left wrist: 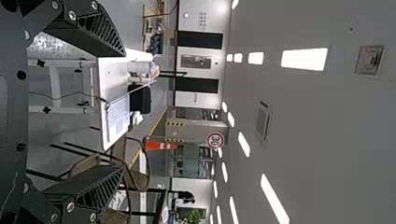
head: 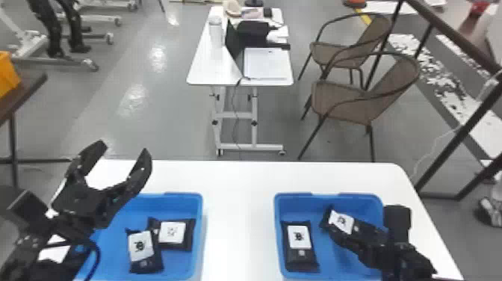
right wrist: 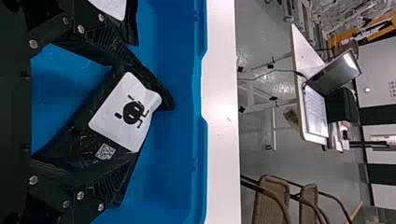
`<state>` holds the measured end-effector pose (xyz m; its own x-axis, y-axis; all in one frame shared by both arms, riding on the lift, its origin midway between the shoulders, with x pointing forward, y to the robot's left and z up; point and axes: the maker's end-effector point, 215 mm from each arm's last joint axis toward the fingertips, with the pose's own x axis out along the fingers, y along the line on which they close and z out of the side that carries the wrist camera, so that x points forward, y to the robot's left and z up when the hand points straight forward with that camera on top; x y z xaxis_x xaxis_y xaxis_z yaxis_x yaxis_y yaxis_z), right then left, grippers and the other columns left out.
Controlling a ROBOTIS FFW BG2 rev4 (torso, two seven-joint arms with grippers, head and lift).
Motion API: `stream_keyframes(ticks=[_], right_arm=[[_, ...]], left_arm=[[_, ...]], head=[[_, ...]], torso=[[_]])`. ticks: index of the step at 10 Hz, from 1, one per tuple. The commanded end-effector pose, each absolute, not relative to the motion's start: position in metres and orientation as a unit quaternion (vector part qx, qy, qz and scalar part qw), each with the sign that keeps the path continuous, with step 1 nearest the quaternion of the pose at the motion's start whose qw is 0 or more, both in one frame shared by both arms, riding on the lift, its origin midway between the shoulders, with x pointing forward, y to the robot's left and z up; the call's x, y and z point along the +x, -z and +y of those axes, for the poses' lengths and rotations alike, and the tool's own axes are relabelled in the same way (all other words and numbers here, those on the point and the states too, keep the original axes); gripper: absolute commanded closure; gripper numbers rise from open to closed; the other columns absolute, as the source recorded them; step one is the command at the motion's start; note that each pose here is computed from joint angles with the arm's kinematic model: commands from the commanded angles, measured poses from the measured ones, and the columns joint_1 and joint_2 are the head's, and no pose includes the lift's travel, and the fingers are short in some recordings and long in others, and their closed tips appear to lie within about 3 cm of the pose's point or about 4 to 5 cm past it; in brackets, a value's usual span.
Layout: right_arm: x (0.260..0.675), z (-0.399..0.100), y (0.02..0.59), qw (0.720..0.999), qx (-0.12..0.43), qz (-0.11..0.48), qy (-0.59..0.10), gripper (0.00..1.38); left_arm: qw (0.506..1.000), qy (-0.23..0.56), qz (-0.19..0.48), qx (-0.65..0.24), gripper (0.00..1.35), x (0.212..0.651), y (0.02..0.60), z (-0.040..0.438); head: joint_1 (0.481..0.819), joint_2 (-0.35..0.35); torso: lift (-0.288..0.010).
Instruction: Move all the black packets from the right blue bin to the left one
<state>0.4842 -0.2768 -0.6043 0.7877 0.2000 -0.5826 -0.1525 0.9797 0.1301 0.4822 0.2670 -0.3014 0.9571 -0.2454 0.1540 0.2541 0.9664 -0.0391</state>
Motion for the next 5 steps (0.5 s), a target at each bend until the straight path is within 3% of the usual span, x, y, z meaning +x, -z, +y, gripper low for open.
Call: stream_keyframes(ticks=[1, 5], right_arm=[[0.481, -0.275, 0.610, 0.942, 0.028, 0.322, -0.089, 0.30], [0.481, -0.287, 0.624, 0.935, 0.002, 0.344, -0.080, 0.30]], left_arm=[[0.989, 0.125, -0.074, -0.031, 0.18, 0.482, 0.302, 0.267], [0.989, 0.126, -0.074, -0.036, 0.18, 0.482, 0.302, 0.267]], head=[[0.695, -0.013], [0.695, -0.016]], torso=[[0.000], [0.000]])
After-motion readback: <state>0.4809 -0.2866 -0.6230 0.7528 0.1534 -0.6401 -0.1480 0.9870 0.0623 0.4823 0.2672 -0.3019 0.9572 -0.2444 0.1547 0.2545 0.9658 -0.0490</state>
